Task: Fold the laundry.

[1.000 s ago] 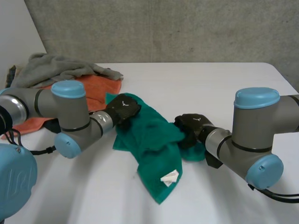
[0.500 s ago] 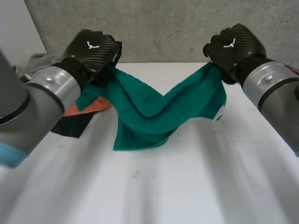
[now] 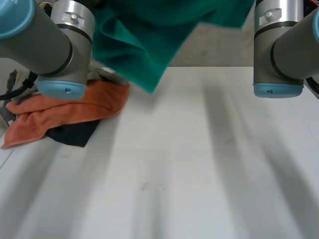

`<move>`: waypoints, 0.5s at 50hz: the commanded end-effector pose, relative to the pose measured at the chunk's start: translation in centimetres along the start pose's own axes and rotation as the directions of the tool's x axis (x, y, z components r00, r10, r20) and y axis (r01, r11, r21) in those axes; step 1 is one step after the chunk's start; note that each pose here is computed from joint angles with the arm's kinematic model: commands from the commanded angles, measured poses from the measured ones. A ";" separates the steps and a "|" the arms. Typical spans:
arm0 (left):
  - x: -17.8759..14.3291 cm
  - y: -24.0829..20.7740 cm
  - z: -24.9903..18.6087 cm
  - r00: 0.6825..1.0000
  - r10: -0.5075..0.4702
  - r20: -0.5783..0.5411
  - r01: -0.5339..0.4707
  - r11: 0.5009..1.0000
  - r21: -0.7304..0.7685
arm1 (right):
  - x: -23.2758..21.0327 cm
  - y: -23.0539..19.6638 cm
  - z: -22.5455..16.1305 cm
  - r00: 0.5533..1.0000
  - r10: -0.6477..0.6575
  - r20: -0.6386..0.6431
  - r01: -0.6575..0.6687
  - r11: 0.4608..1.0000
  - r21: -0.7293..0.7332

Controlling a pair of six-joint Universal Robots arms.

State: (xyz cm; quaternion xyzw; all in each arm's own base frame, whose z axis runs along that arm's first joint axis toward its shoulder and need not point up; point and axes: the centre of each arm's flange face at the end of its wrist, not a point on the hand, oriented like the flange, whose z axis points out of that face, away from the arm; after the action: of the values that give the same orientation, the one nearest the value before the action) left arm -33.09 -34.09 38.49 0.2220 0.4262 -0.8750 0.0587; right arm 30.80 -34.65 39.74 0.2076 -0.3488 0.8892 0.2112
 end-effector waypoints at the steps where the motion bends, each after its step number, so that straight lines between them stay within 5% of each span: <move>1: 2.9 2.2 -5.7 0.988 -0.017 -0.156 -0.009 0.986 -0.164 | -2.6 2.7 -4.0 0.955 0.003 0.296 0.055 0.980 -0.189; 9: 4.9 3.2 -15.4 0.928 -0.071 -0.366 -0.079 0.922 -0.380 | -3.0 5.8 -9.8 0.821 0.122 0.557 0.186 0.867 -0.463; 19: 3.8 0.8 -17.0 0.927 -0.129 -0.351 -0.011 0.928 -0.372 | 1.1 5.4 -8.1 0.883 0.220 0.414 0.038 0.847 -0.530; 25: 6.8 4.7 -18.0 0.900 -0.144 -0.410 -0.065 0.889 -0.454 | -3.6 9.9 -10.9 0.816 0.281 0.505 0.099 0.792 -0.602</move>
State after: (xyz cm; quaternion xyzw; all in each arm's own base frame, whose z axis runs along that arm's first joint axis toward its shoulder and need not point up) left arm -30.64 -21.06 26.27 0.3647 0.5972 -0.7143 -0.0062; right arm 25.78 -32.68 29.97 0.3472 -0.6409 0.6736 0.1220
